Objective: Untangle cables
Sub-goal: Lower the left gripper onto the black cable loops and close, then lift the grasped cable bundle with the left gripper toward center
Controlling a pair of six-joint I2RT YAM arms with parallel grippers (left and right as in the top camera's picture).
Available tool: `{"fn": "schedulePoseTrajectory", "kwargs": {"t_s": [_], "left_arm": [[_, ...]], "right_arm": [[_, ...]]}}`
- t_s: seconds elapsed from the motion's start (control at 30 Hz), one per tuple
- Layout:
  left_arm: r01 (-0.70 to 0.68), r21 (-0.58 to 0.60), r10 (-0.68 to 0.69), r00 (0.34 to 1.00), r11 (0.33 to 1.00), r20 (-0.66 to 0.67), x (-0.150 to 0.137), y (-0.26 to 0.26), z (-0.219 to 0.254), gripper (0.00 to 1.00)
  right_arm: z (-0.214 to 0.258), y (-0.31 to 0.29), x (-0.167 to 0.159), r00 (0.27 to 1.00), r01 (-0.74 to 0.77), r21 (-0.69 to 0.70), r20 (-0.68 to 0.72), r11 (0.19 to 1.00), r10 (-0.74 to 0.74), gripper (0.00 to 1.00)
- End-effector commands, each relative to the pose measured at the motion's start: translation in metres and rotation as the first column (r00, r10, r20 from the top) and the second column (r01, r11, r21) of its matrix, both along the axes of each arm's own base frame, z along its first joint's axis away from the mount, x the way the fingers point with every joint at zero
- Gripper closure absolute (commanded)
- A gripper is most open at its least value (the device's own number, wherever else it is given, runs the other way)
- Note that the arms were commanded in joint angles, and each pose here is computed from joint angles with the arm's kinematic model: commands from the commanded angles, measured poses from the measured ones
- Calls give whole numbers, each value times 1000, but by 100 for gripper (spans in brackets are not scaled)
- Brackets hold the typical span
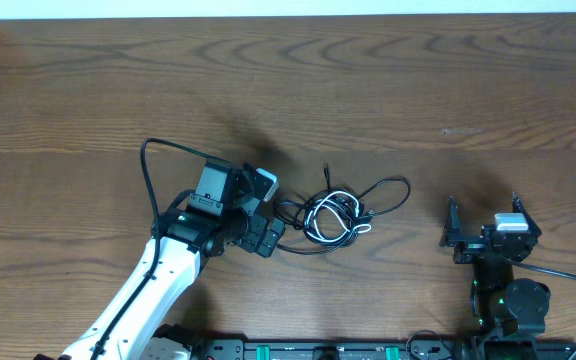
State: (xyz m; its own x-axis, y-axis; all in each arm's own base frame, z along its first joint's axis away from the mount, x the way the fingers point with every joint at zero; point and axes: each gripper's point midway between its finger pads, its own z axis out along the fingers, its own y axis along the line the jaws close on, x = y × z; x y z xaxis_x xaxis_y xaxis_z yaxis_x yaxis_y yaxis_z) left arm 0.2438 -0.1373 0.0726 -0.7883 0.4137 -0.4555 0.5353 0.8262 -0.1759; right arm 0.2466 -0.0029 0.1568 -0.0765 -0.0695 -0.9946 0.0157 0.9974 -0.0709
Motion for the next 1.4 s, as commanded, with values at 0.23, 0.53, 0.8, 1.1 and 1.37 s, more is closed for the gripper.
{"fn": "schedulePoseTrajectory", "kwargs": {"t_s": [0.23,0.53,0.8,1.1,1.37], "left_arm": [[-7,8,7,1000,1000,7,3,0,5,1],[-4,37,7,998,999,-58,-2,3,-12,1],[33,50,-27,993,998,-118,-3,-8,-36,1],[118,-58,-119,993,991,-13,5,-49,-18,1],[152,-88,-150,988,984,28,8,-62,-12,1]], "right_arm": [[0,-1,0,1000,5,12,2,1000,-5,1],[0,-1,0,1000,4,12,2,1000,-4,1],[0,-1,0,1000,4,12,2,1000,-4,1],[0,-1,0,1000,4,12,2,1000,-4,1],[0,-1,0,1000,5,12,2,1000,-5,1]]}}
